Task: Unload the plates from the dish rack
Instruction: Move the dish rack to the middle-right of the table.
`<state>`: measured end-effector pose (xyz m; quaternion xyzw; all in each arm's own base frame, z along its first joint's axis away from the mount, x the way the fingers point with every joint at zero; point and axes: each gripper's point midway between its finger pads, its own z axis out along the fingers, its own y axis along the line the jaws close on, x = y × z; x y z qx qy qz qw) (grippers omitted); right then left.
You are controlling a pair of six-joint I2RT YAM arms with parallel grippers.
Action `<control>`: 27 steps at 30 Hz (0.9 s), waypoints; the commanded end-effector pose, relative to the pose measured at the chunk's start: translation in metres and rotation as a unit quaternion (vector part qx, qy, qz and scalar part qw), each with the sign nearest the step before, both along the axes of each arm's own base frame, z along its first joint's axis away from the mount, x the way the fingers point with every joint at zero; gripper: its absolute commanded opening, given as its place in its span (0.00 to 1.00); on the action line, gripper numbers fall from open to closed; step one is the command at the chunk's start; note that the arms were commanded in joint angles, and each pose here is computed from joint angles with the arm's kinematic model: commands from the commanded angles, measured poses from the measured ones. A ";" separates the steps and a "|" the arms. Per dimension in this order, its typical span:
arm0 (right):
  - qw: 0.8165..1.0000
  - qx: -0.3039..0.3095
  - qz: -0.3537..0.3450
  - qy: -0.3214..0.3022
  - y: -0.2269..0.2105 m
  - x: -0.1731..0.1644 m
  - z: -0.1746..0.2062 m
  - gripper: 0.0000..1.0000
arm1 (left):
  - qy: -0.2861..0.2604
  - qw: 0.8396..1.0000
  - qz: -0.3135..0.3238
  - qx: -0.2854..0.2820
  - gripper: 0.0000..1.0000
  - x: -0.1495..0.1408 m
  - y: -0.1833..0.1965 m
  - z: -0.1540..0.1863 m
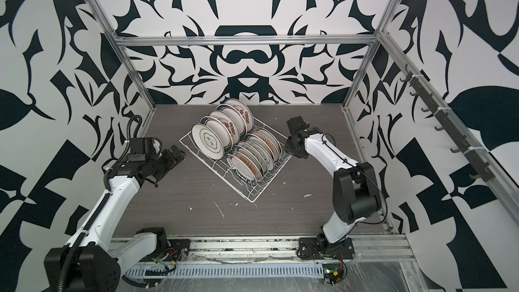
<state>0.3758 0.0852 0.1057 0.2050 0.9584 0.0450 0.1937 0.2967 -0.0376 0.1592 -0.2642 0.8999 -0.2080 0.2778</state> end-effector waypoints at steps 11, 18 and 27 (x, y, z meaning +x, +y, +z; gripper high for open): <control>0.992 -0.111 0.023 0.058 -0.075 0.052 -0.019 0.00 | 0.028 1.000 -0.014 0.006 0.99 0.005 -0.005 0.005; 0.992 -0.106 -0.011 0.061 -0.116 0.073 -0.022 0.00 | 0.029 0.999 -0.026 0.012 0.99 0.012 -0.016 0.008; 0.993 -0.082 -0.061 0.064 -0.175 0.061 -0.026 0.00 | 0.026 0.998 -0.055 0.022 0.99 0.024 -0.043 0.011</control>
